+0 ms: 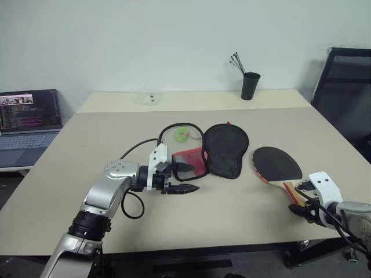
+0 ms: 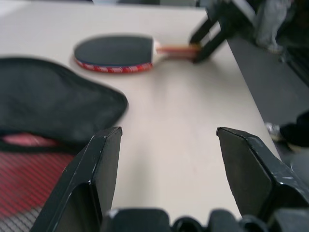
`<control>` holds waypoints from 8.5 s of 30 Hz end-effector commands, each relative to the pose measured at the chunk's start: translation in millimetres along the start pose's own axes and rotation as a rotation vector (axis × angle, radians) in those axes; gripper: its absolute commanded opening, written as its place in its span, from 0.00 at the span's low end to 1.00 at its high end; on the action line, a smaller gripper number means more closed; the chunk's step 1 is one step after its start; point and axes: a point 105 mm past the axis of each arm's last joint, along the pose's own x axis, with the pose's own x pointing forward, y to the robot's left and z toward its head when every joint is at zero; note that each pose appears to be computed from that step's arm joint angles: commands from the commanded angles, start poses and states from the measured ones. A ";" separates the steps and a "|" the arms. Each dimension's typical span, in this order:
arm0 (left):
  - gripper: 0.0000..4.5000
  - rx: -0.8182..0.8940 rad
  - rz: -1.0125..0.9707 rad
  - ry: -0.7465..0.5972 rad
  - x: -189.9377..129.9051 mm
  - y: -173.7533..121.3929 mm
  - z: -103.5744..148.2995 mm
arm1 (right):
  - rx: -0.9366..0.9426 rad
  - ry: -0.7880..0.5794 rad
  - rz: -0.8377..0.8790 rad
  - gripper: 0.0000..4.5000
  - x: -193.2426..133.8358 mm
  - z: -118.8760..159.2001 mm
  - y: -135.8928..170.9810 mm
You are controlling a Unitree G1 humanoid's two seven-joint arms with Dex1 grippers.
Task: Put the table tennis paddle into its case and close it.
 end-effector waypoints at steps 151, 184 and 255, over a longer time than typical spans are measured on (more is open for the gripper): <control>0.76 0.040 0.153 0.035 -17.3 -4.2 -11.7 | 0.227 -0.366 0.027 0.70 104.5 141.4 138.1; 0.00 -0.003 0.680 0.314 -100.4 101.1 -67.8 | -0.239 -0.686 0.483 1.00 -53.0 166.4 109.5; 0.00 0.064 0.399 -0.143 -38.4 88.8 38.8 | 0.152 -0.467 0.285 1.00 78.9 154.3 89.5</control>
